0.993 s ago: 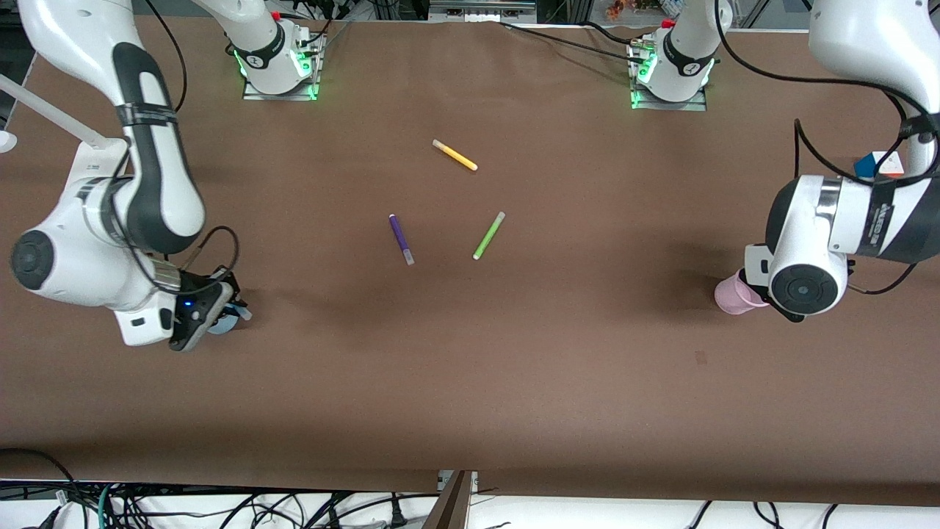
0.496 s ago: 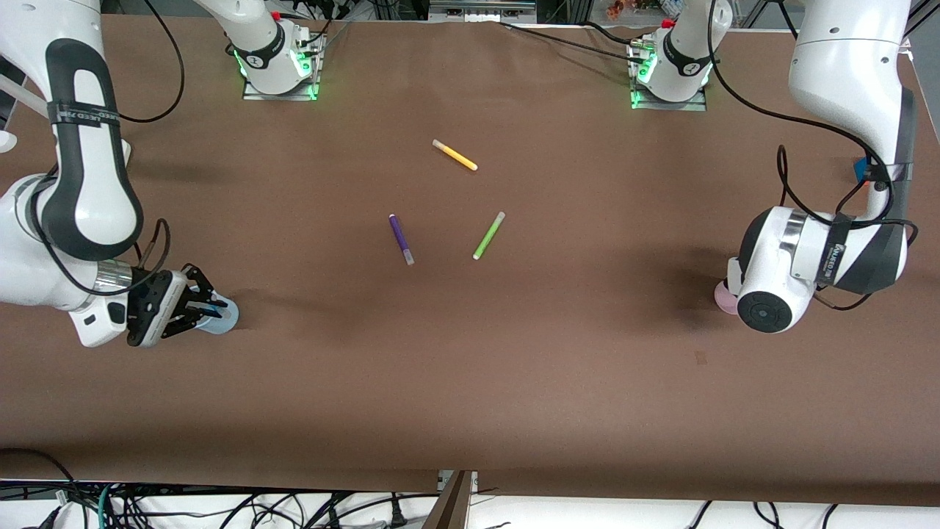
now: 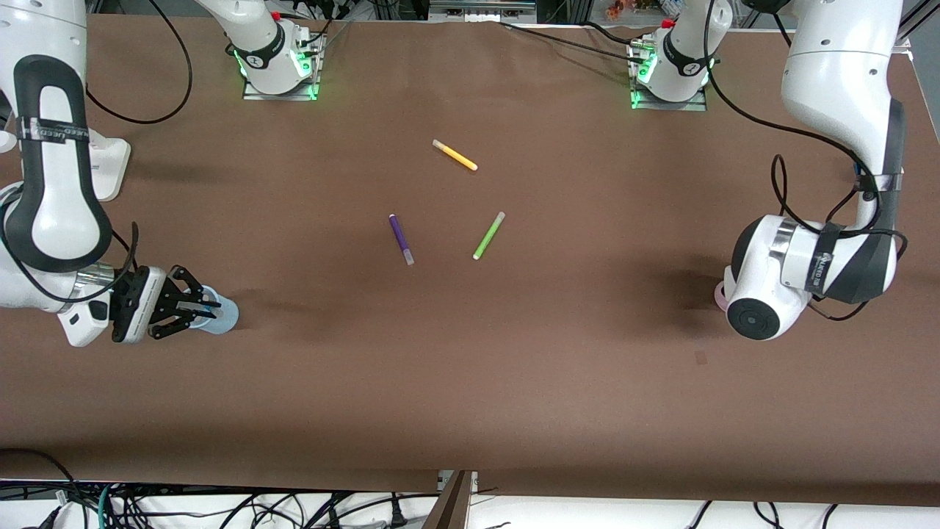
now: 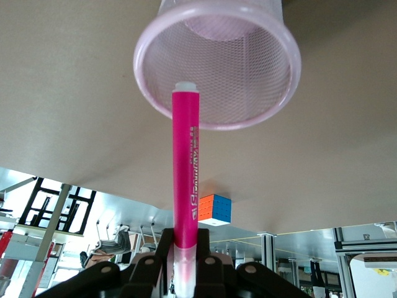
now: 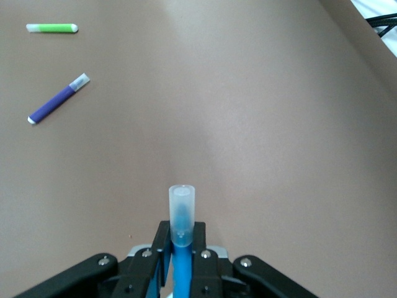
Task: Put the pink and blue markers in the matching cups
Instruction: 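Drop the pink marker into the pink cup while the right gripper drops blue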
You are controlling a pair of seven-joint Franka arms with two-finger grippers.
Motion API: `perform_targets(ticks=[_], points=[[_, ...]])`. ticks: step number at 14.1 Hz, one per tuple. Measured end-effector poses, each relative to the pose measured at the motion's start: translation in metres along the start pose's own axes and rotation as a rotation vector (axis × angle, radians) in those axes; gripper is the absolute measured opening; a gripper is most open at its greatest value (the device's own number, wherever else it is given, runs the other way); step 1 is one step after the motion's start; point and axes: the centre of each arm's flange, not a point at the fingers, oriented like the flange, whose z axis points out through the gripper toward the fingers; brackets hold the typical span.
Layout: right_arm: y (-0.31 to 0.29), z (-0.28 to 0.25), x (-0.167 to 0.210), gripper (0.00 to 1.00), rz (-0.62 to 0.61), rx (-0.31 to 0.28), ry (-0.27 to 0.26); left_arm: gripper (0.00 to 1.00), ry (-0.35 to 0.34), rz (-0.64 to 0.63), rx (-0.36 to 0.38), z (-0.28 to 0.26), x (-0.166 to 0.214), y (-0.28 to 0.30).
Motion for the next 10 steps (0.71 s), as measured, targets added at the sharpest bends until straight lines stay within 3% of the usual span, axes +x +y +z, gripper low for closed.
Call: perform_targets(ticks=[2,3,7,10], points=[[0.002,0.0,-0.012,0.17,-0.018,0.01,0.009,0.18,-0.005,0.006,-0.003,0.003,0.006,0.001],[0.002,0.0,-0.015,0.17,-0.027,0.013,0.018,0.24,-0.006,0.008,-0.002,0.003,0.007,0.002],[0.006,0.005,-0.029,0.17,-0.071,0.018,0.087,0.63,0.031,-0.009,0.008,-0.015,0.002,-0.002],[0.009,0.011,-0.046,0.17,-0.092,0.021,0.11,0.94,0.162,-0.06,-0.058,-0.058,-0.021,-0.01]])
